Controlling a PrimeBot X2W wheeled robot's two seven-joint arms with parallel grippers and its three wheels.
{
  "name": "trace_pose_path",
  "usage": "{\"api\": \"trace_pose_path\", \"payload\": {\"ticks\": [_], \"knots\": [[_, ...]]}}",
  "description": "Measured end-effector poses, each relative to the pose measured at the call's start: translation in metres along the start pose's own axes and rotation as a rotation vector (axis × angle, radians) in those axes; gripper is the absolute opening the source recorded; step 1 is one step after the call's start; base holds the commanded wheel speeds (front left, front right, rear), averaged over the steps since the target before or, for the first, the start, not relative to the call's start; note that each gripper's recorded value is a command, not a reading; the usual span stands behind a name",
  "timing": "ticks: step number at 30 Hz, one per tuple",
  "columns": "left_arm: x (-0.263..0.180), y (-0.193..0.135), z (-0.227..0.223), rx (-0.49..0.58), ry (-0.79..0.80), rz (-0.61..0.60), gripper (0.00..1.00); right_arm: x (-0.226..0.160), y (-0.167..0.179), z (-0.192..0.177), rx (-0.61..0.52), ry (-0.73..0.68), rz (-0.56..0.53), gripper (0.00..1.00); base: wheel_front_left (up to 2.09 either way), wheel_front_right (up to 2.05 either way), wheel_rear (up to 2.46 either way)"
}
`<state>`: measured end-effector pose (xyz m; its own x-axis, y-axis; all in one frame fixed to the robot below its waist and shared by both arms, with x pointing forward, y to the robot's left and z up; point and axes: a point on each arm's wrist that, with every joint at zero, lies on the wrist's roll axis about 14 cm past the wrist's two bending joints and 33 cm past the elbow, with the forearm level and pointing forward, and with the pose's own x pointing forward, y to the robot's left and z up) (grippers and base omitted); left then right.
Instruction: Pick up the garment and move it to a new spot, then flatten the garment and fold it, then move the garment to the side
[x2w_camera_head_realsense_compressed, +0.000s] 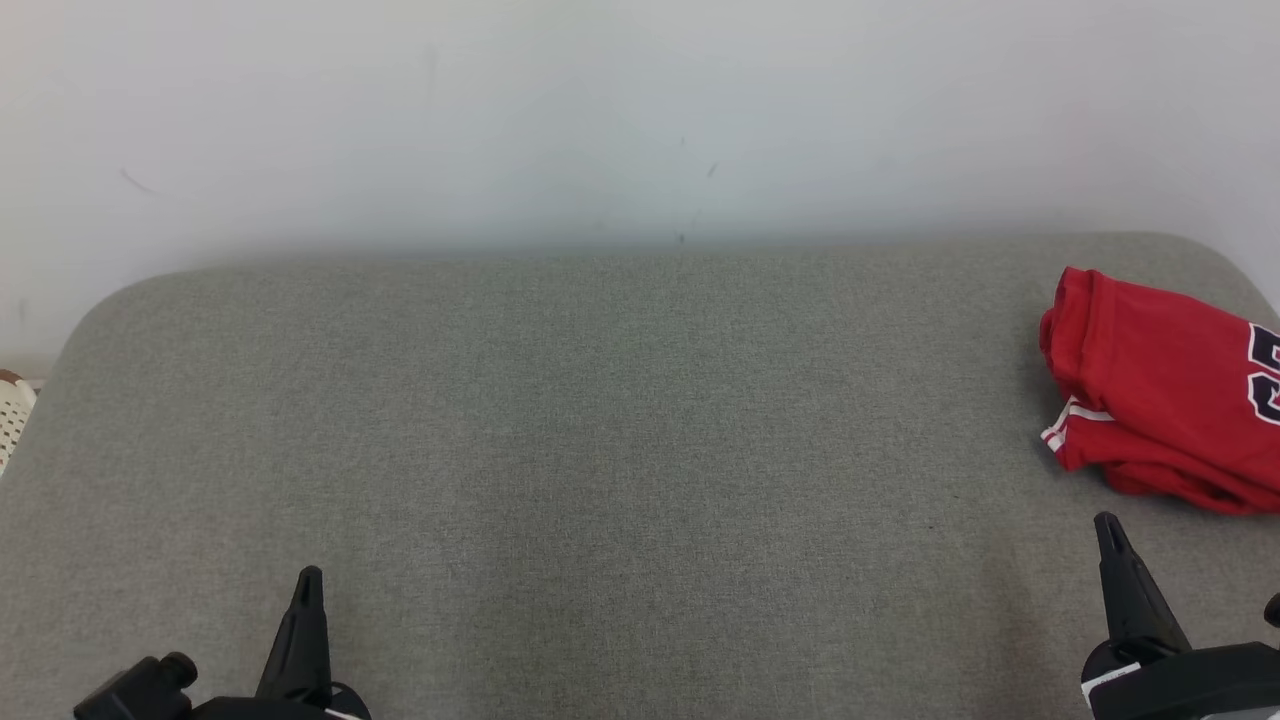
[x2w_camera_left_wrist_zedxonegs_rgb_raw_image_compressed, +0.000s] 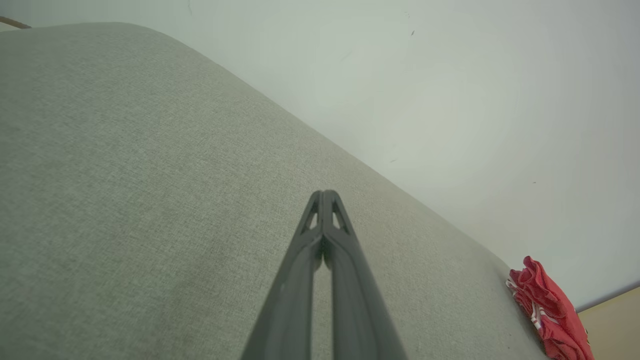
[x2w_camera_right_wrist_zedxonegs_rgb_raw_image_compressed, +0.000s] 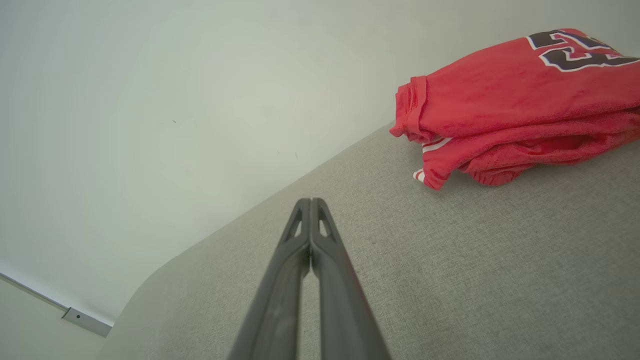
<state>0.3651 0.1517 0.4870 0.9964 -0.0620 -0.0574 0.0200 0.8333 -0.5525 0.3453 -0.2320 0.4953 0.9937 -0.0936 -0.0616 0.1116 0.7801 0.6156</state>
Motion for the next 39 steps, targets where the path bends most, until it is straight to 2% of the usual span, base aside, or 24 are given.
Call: {"api": "trace_pose_path", "payload": {"ticks": [22, 39], "knots": [[0.011, -0.003, 0.0, -0.311, 0.012, 0.004, 0.0, 0.011, -0.008, 0.002, 0.284, 0.018, -0.019, 0.0, 0.0, 0.0, 0.0], [0.017, -0.005, 0.001, -0.491, 0.014, 0.001, 0.0, 0.017, -0.011, 0.004, 0.456, 0.023, -0.016, 0.0, 0.0, 0.0, 0.0]]}}
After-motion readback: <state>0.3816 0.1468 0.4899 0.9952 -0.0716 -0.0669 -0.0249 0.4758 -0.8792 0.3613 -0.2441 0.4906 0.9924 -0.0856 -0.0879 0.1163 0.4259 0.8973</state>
